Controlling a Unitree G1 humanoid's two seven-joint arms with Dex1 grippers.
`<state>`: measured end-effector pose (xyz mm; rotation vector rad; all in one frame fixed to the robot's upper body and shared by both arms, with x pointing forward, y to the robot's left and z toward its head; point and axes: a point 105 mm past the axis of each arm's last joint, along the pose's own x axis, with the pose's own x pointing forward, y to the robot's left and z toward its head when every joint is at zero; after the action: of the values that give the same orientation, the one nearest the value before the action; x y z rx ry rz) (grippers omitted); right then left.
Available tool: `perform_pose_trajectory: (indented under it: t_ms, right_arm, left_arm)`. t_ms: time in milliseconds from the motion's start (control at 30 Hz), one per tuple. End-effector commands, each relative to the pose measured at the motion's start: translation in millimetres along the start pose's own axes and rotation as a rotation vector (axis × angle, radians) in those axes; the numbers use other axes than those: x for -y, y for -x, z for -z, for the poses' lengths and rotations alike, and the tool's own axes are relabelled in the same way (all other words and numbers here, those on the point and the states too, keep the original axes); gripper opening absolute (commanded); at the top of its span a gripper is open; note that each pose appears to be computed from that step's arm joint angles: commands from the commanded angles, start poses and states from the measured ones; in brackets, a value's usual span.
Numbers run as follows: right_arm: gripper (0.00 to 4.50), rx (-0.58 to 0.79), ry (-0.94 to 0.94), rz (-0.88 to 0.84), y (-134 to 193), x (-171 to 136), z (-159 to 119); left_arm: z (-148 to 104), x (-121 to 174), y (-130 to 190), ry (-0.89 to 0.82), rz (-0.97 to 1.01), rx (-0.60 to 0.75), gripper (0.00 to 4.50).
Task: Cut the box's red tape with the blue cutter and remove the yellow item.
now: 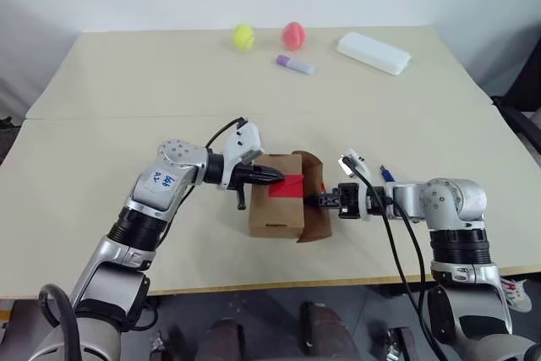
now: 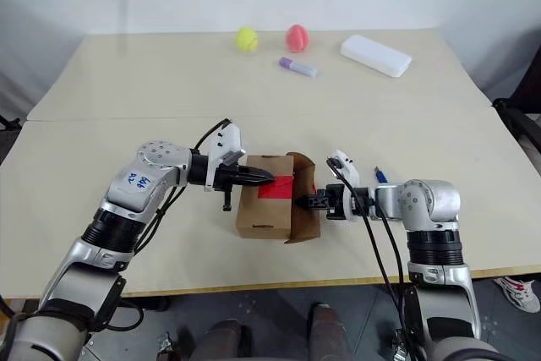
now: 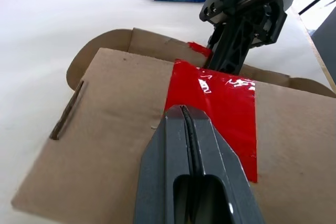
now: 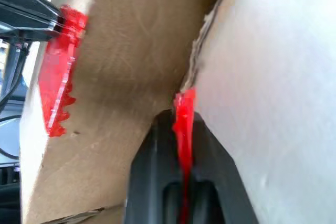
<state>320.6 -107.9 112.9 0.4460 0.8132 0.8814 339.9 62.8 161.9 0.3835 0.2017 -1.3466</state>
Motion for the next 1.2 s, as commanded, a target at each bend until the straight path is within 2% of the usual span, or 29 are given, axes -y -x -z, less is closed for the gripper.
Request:
perform_pose_trajectory:
  t_ms: [33, 533, 700, 900, 1000, 1067, 1200]
  right_arm:
    - [0.02, 0.046, 0.03, 0.032, 12, -9, -12]
    - [0.02, 0.109, 0.463, 0.321, 34, -67, -71]
    - [0.02, 0.144, 0.539, 0.326, 40, -96, -88]
    - [0.02, 0.038, 0.687, 0.396, 45, -105, -70]
    - [0.02, 0.034, 0.701, 0.405, 41, -109, -65]
    - [0.02, 0.04, 0.693, 0.423, 39, -109, -62]
    - [0.02, 0.053, 0.647, 0.451, 36, -113, -57]
  left_arm:
    - [4, -3, 1, 0.001, -0.02, -0.015, 0.0]
    - [-4, -8, -2, -0.042, -0.04, 0.069, 0.0]
    - [-5, -8, -2, -0.047, -0.045, 0.084, 0.0]
    - [-5, -10, 3, -0.052, -0.064, 0.095, 0.0]
    - [-8, -12, 10, -0.05, -0.075, 0.109, 0.0]
    - [-16, -12, 17, -0.031, -0.074, 0.142, 0.0]
    - [-49, -1, 42, 0.014, 0.01, 0.241, 0.0]
